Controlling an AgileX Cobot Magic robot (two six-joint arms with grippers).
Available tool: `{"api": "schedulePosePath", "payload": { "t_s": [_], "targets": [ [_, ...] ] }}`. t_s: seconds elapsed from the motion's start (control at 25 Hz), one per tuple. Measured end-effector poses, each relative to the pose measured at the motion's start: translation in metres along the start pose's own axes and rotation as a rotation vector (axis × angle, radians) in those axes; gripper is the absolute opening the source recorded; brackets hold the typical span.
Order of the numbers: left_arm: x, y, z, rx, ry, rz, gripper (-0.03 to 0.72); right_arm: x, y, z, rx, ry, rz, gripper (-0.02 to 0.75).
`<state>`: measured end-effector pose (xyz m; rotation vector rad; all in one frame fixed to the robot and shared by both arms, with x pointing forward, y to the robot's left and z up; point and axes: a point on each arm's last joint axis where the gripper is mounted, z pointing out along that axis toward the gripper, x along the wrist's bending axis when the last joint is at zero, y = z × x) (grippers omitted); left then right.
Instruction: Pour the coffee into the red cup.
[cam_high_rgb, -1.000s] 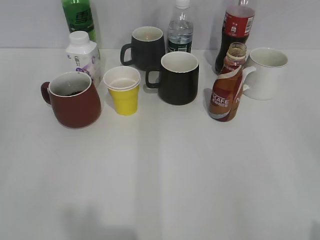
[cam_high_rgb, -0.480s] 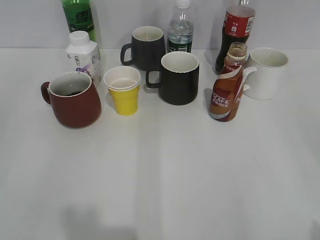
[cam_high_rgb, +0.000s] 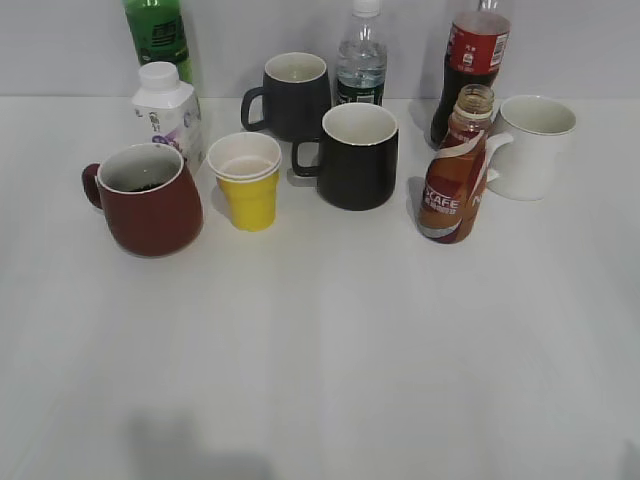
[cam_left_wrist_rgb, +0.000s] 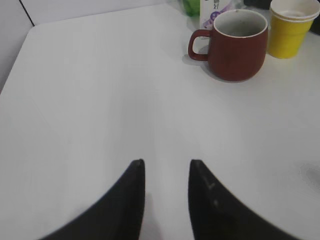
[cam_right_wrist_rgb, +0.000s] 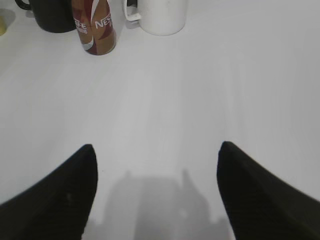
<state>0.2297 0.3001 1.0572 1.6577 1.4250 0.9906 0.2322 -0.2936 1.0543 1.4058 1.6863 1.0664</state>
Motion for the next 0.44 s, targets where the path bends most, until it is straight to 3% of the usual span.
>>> {"api": "schedulePosePath", "payload": {
  "t_s": [0.44],
  "targets": [
    [0.0, 0.0, 0.0, 0.0, 0.0, 0.001, 0.239, 0.0, 0.0, 0.0, 0.0, 0.0, 0.0, 0.554]
  ]
}}
